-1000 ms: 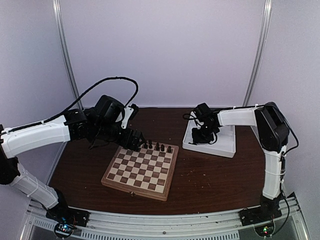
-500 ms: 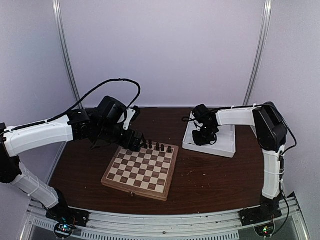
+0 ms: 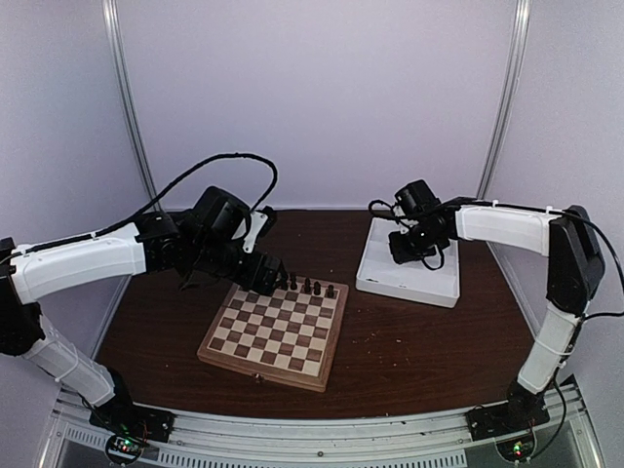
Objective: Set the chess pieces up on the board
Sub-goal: Pick up the chess piece from the storage box, then place the chess piece on the chessboard.
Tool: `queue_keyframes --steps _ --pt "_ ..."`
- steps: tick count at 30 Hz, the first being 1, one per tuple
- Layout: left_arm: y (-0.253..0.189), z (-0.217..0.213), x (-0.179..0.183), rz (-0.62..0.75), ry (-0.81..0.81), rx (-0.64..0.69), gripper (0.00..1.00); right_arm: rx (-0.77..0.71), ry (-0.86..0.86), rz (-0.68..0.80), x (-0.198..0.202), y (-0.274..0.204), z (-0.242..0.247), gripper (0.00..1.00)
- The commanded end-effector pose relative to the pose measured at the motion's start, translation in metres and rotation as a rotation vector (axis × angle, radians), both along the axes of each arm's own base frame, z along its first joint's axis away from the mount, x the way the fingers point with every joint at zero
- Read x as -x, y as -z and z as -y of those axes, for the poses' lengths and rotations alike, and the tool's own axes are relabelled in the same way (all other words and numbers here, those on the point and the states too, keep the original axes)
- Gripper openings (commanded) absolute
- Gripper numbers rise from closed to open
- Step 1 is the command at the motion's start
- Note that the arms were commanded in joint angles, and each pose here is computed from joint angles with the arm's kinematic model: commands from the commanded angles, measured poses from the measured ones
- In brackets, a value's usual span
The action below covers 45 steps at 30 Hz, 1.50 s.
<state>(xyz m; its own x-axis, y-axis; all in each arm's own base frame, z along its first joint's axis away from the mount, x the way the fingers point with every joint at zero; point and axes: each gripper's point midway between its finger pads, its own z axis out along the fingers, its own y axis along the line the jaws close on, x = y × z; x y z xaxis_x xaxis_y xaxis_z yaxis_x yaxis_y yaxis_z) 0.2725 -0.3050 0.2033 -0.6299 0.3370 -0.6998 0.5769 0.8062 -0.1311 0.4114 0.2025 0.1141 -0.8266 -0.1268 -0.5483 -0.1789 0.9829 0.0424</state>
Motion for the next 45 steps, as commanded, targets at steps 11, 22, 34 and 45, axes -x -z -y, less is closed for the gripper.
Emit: queue_keyframes --steps 11,22,34,45 --pt "-0.010 0.017 -0.005 -0.009 0.022 0.083 0.90 -0.447 -0.427 0.183 0.041 -0.067 -0.089 0.08" --pt "0.002 0.035 0.007 -0.247 0.067 0.344 0.84 -0.652 -0.751 0.458 0.129 -0.100 -0.176 0.08" --pt "-0.019 0.064 0.026 -0.430 0.155 0.544 0.88 -0.706 -0.815 0.505 0.156 -0.108 -0.193 0.08" --pt "-0.003 0.044 0.022 -0.422 0.083 0.451 0.86 -0.586 -0.785 0.456 0.150 -0.048 -0.211 0.08"
